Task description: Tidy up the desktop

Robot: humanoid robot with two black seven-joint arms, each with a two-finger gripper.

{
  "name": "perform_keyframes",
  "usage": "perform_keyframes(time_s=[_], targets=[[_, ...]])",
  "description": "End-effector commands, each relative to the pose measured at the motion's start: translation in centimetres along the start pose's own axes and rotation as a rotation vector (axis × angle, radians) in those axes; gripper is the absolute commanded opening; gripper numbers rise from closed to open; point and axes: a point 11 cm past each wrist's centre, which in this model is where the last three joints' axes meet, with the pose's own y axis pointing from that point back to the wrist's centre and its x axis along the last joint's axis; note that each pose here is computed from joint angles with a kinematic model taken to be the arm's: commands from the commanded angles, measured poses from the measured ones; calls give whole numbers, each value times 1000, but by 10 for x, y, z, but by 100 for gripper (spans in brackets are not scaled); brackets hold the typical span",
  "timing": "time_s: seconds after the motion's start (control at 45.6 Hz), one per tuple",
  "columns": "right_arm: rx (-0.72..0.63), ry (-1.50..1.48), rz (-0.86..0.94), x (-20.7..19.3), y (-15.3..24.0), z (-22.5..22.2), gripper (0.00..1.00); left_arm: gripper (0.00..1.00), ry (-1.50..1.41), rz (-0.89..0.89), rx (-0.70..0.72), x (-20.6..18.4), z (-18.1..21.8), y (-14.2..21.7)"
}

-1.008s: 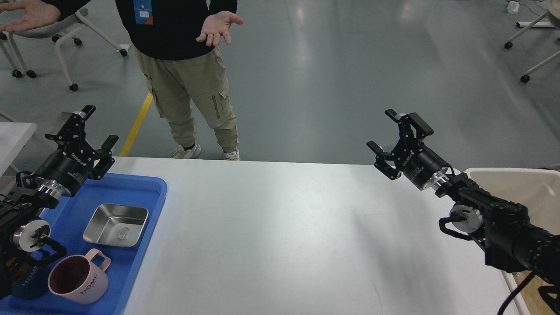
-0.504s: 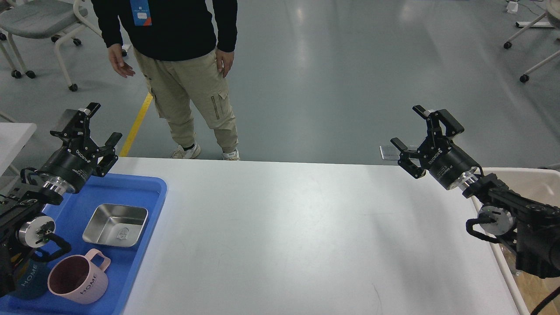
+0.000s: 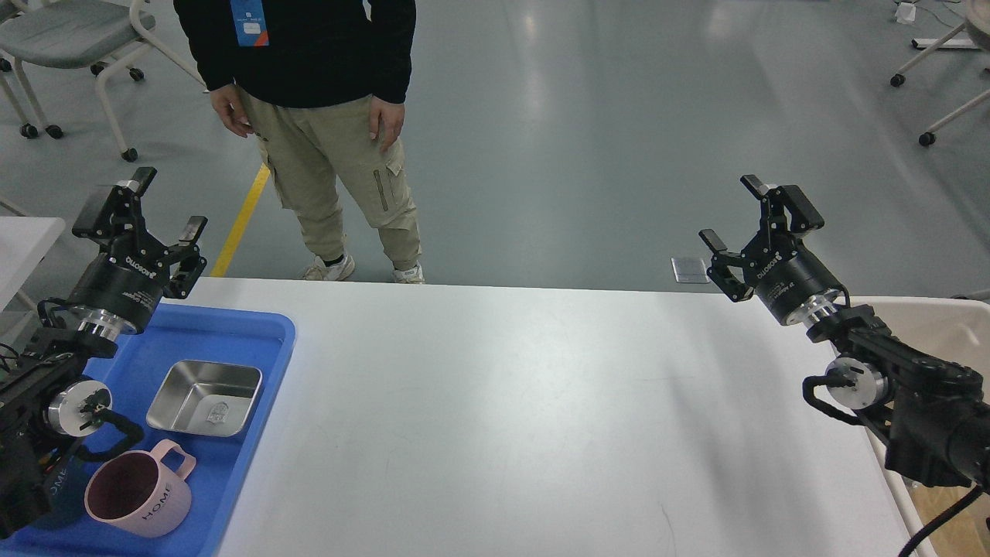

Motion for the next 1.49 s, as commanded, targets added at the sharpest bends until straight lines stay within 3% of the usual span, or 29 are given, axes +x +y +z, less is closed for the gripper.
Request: perform_keyframes(time_s=[0.0, 0.57, 1.468], targets=[[21, -5, 49, 1, -2, 3, 100, 96, -2, 9, -7, 2, 2, 0], [71, -91, 220, 20, 18, 18, 100, 96, 106, 129, -42, 21, 1, 11], [75, -96, 233, 27, 24, 17, 100, 96, 183, 208, -20, 14, -33, 28]])
